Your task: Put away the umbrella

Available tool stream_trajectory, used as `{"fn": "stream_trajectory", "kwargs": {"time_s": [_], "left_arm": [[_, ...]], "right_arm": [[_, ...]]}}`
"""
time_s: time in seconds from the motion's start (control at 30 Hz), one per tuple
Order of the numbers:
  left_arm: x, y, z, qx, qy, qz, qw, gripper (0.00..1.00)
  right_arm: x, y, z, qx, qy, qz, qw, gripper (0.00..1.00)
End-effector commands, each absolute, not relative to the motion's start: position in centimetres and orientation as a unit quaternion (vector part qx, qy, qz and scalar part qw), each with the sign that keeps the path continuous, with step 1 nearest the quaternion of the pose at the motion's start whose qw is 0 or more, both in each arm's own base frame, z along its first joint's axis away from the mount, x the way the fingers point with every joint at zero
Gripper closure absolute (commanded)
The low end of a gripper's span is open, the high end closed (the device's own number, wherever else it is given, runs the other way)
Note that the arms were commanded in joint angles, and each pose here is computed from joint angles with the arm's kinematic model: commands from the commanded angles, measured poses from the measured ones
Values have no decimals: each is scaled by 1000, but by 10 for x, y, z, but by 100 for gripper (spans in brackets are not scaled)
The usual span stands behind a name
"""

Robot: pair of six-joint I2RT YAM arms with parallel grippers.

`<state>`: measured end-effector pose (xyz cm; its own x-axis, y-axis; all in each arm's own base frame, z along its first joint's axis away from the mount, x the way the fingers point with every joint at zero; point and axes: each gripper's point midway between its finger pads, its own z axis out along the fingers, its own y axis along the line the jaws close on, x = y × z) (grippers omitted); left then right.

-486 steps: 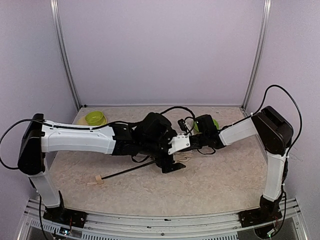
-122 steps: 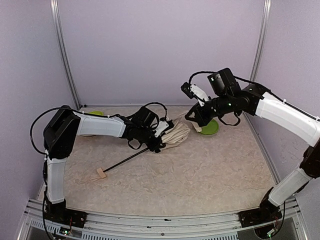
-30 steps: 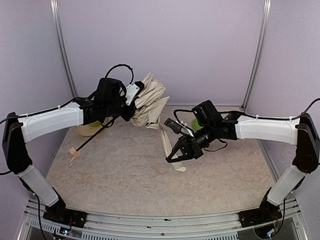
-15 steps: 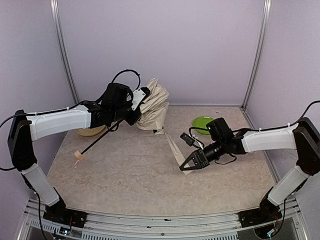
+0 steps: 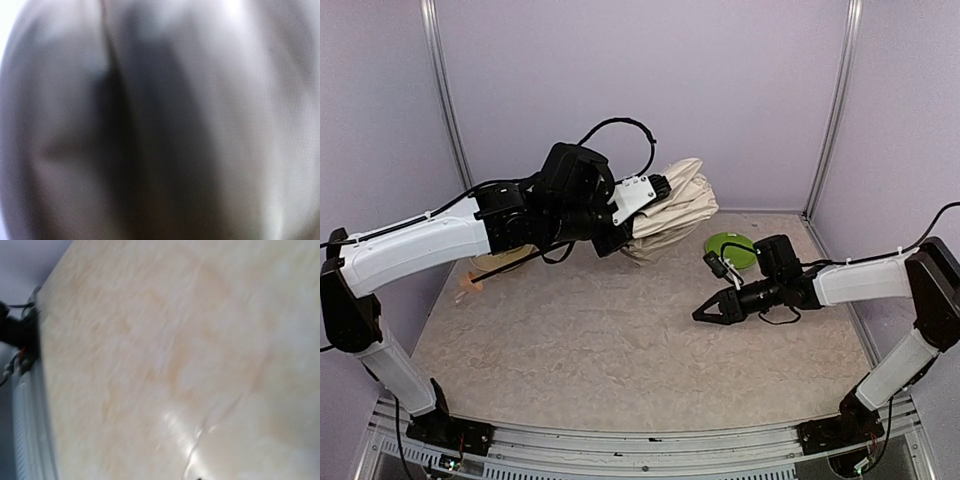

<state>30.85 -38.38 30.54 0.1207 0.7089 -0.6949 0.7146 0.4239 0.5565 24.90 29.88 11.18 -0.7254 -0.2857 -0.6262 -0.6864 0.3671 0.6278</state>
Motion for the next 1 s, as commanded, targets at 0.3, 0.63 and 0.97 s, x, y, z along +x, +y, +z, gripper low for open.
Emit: {"fn": "stream_trajectory", "kwargs": {"time_s": [0.3, 0.63, 0.97], "left_arm": [[260, -377, 445, 505, 616, -99, 597, 100], [251, -381, 474, 476, 613, -106, 622, 100], [243, -378, 484, 478, 602, -121, 628, 100]], "right_arm": [[301, 313, 241, -346, 643, 421, 538, 37], [307, 350, 241, -340, 626, 427, 557, 21], [336, 353, 203, -330, 650, 386, 565, 22]]}}
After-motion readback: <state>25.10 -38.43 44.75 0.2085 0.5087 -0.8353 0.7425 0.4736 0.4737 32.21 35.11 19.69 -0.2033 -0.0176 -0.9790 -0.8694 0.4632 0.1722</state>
